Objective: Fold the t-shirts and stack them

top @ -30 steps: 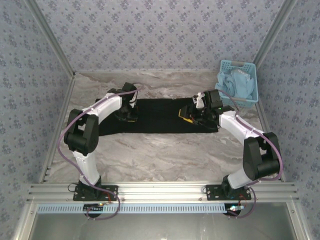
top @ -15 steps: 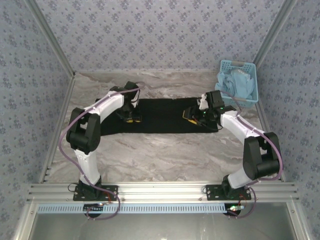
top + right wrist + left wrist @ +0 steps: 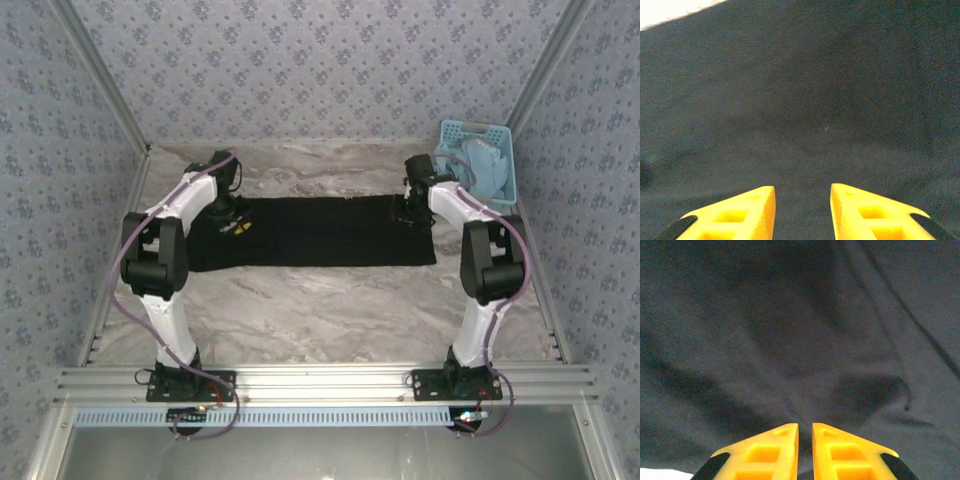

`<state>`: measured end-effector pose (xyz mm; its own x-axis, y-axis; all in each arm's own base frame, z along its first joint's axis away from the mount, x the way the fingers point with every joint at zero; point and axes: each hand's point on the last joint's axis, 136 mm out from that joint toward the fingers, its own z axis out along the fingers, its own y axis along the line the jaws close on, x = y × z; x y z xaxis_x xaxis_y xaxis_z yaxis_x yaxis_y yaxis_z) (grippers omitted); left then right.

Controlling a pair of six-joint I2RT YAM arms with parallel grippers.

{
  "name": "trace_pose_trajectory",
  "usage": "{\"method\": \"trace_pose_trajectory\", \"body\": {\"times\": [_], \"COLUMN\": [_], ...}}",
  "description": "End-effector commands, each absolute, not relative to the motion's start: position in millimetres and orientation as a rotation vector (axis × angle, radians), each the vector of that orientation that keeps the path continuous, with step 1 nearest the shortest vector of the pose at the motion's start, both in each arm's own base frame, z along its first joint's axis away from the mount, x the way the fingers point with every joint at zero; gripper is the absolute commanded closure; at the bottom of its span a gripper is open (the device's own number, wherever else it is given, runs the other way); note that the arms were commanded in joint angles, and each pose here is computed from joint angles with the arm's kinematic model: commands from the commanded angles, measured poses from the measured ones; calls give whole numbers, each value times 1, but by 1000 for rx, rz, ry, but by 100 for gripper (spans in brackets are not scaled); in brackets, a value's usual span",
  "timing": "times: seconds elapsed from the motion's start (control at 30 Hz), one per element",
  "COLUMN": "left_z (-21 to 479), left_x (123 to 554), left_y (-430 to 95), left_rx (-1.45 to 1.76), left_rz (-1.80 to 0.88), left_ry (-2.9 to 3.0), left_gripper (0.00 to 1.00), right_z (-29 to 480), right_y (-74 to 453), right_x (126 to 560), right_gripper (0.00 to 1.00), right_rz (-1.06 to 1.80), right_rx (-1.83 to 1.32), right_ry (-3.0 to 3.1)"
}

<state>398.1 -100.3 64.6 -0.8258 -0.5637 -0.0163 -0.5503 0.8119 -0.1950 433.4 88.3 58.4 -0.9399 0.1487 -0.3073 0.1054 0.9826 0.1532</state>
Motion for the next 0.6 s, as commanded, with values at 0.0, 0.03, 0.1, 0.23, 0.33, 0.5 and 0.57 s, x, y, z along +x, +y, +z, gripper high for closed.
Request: {"method": "trace_pose_trajectory", "body": {"times": [0.0,0.03,0.1,0.23,0.33,0.5,0.57], "left_z": [42,36,25,10,6,5,7], "left_x": [390,389,393,414,447,504,524], "left_y": [-97,-95,-94,-89,-98,-144,-173], "left_rx": [-1121,-1140,-1142,-1102,-1004,-790,-703], "left_rz": [-189,-178,-161,-129,-183,-348,-440], "left_ry": [2935,2946,2969,2985,2979,2973,2943], "left_gripper": [87,87,87,87,86,86,86], "right_z": [29,22,15,11,13,5,3], "right_y": [70,71,70,80,90,111,125], "right_x": [408,401,388,342,303,233,212], "right_gripper": [64,65,65,63,62,61,61], "right_rz": [-17,-21,-35,3,71,169,239], "right_rx": [111,108,104,152,237,393,462], "right_ry": [3003,3049,3108,3196,3228,3276,3280]}}
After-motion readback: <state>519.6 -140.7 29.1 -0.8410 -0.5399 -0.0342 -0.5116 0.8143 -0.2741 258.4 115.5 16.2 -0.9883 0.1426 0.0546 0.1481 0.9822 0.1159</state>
